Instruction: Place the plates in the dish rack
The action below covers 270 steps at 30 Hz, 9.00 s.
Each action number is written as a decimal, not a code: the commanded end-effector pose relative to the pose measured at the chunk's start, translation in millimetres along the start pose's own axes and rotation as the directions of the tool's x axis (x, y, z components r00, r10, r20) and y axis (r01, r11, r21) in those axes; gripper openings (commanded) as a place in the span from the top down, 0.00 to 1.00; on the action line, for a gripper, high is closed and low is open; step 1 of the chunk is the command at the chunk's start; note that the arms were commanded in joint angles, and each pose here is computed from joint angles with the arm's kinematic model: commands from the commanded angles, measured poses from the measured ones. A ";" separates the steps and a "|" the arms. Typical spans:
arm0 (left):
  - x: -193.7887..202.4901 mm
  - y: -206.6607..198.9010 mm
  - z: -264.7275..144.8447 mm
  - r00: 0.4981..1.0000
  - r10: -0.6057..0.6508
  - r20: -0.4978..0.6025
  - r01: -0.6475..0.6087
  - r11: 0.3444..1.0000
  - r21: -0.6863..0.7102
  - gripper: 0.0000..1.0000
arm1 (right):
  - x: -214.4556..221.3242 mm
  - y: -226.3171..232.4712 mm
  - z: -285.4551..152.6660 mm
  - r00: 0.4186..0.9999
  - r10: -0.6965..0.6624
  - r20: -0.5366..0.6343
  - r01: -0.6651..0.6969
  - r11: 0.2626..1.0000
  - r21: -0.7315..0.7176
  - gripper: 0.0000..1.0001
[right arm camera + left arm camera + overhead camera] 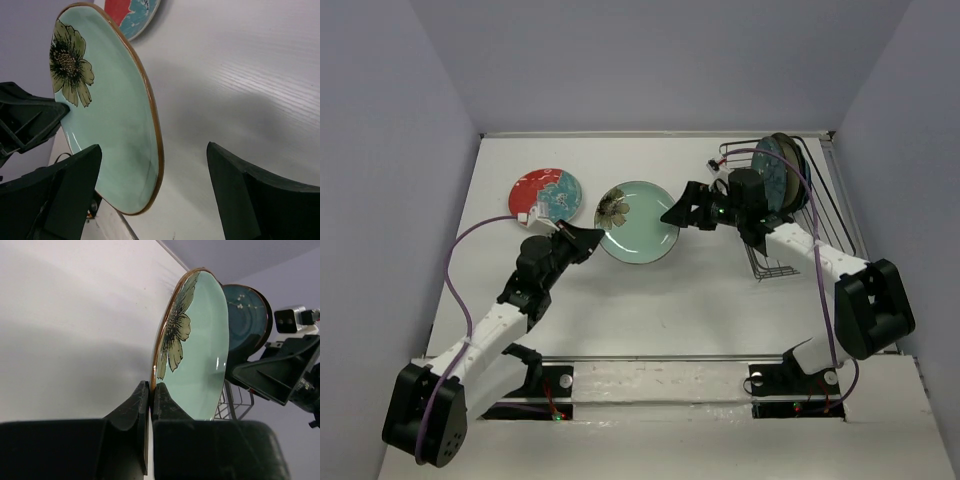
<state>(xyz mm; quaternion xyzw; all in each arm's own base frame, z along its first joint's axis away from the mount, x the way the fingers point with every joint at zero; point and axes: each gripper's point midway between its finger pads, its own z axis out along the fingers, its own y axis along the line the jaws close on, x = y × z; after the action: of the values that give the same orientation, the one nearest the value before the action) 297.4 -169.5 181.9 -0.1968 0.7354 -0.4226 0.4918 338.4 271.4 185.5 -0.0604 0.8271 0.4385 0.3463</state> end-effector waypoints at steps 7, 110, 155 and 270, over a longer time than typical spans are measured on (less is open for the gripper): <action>-28.9 -104.3 -28.5 0.999 0.021 0.027 -0.030 0.929 0.369 0.94 | -14.2 55.2 -7.8 0.998 0.006 0.060 0.010 0.965 -0.263 0.93; -113.2 165.9 24.1 0.909 -0.015 0.416 0.279 0.762 -0.584 0.03 | -53.0 48.9 -105.6 0.881 -0.301 0.364 0.248 0.951 0.186 0.09; -107.7 47.7 19.6 0.923 -0.167 0.346 0.188 0.982 -0.027 0.94 | -30.2 55.1 -28.7 0.975 -0.080 0.207 0.091 0.995 -0.041 0.00; -51.4 -55.5 -88.7 0.849 0.529 0.006 -0.528 0.846 0.075 0.01 | -230.6 -172.8 -121.3 0.748 -0.656 0.100 0.233 0.400 0.887 0.66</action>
<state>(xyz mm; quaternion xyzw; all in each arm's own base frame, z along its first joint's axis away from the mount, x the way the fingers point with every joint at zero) 233.3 -127.6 262.9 0.0296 0.7589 -0.3020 0.5762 503.2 30.8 214.9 -0.0626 0.8243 -0.1215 0.5494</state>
